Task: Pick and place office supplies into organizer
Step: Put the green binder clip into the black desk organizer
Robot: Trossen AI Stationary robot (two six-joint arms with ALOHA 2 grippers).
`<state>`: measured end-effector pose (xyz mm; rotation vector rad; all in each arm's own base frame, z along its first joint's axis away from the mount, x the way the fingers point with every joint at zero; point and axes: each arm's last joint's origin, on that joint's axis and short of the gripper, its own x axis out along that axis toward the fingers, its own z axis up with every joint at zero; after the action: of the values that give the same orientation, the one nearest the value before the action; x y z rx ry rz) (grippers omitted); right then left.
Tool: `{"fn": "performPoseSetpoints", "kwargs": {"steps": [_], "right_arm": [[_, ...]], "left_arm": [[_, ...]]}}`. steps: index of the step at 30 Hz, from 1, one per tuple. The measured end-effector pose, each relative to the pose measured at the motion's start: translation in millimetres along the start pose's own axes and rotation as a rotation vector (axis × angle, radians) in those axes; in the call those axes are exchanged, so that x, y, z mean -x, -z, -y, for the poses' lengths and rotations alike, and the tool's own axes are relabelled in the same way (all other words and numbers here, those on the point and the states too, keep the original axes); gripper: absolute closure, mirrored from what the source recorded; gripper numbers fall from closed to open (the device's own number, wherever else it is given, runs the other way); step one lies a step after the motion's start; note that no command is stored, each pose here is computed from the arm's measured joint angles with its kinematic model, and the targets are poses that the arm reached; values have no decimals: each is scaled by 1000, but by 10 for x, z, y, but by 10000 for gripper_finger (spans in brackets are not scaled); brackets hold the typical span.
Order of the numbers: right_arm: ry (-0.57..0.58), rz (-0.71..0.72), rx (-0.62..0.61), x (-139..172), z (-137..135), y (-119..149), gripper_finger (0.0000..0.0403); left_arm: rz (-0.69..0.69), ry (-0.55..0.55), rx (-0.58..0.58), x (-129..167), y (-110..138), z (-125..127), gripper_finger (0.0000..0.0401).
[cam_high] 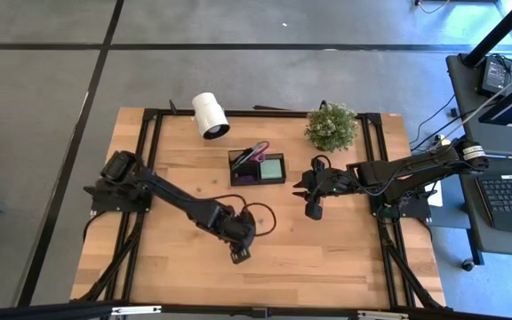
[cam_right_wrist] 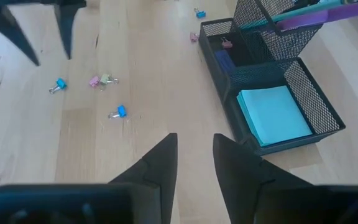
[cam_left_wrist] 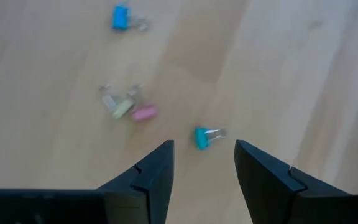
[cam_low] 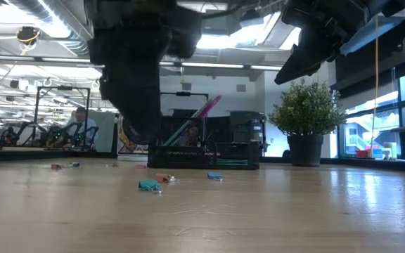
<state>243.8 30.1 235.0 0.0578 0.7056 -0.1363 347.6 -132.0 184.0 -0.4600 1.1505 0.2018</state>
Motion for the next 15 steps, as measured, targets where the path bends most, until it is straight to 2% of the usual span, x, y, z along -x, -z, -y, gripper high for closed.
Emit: {"fn": "performPoseSetpoints", "kwargs": {"steps": [5,10,15], "right_arm": [[0,0,-1,0,0,0,296],[0,0,-1,0,0,0,296],[0,0,4,0,0,0,296]], "left_arm": [[-44,-53,86,7,-39,-11,240],[-9,-106,170,9,-67,-61,240],[27,-140,165,4,-128,-123,240]]}}
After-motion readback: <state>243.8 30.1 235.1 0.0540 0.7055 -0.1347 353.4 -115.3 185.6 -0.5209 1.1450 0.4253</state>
